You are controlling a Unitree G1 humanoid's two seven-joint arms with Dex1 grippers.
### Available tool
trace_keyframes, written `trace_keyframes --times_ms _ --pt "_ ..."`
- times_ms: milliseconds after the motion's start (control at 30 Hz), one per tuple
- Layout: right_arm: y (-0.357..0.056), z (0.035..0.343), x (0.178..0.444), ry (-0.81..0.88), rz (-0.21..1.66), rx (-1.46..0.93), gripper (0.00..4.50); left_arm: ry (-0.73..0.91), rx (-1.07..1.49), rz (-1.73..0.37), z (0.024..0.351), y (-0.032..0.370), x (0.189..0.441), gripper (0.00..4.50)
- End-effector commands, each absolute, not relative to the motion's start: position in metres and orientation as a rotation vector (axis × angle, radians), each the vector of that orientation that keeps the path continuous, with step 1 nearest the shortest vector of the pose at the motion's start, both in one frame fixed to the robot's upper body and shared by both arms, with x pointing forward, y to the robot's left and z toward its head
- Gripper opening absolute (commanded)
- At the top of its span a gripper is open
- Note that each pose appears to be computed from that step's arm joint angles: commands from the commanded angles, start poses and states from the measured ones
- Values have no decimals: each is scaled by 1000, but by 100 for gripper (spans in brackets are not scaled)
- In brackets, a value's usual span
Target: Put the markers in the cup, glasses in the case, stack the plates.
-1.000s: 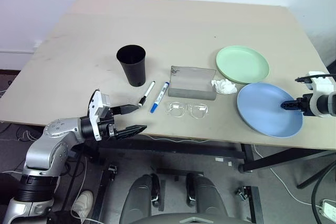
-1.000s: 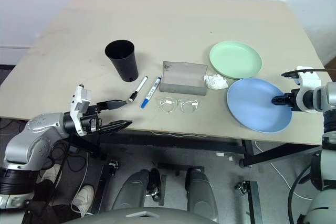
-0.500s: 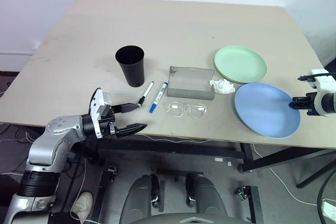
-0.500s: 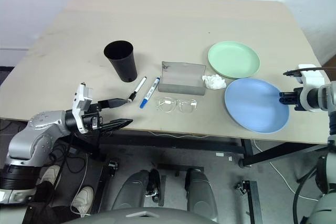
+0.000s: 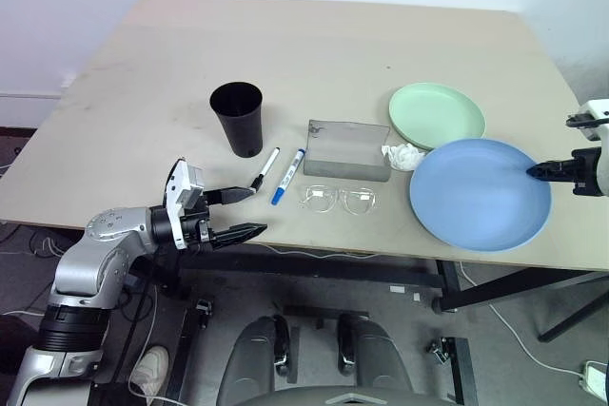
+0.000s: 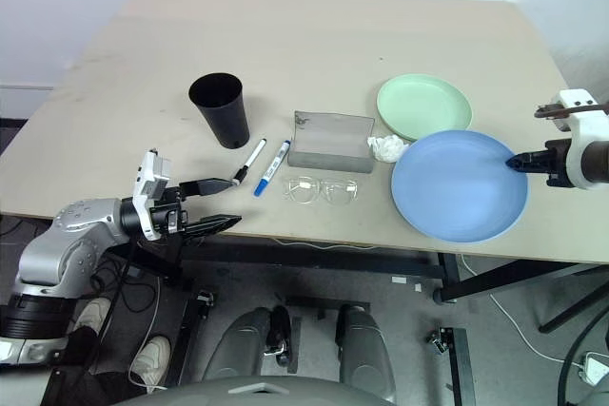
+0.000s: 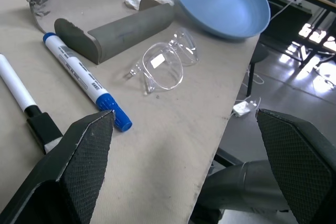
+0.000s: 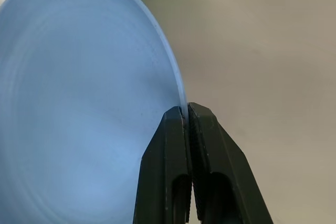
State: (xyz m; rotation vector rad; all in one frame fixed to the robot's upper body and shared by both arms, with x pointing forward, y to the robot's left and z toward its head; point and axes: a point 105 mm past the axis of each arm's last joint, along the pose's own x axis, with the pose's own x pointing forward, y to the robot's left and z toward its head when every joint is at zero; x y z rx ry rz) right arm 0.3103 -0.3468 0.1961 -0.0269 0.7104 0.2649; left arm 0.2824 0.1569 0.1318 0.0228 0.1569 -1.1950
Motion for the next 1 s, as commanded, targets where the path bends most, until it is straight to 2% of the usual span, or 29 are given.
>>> trace_keyframes --times_ms 33,167,300,467,600,700,1000 --pt "-341 234 309 573 319 -15 2 132 59 -1201 139 160 283 450" --pt "-339 258 319 454 311 71 2 132 61 -1200 140 161 283 450" --pt "-335 274 345 361 248 186 2 130 65 -1197 141 162 284 450" --pt "-331 265 388 350 43 286 2 124 73 -1195 142 160 285 450" --pt "-318 248 414 350 -18 314 2 117 80 -1189 144 161 285 450" --pt "-316 240 425 338 -61 319 2 114 86 -1179 145 162 285 450" --pt "-320 246 443 212 -157 489 2 115 91 -1143 144 164 279 450"
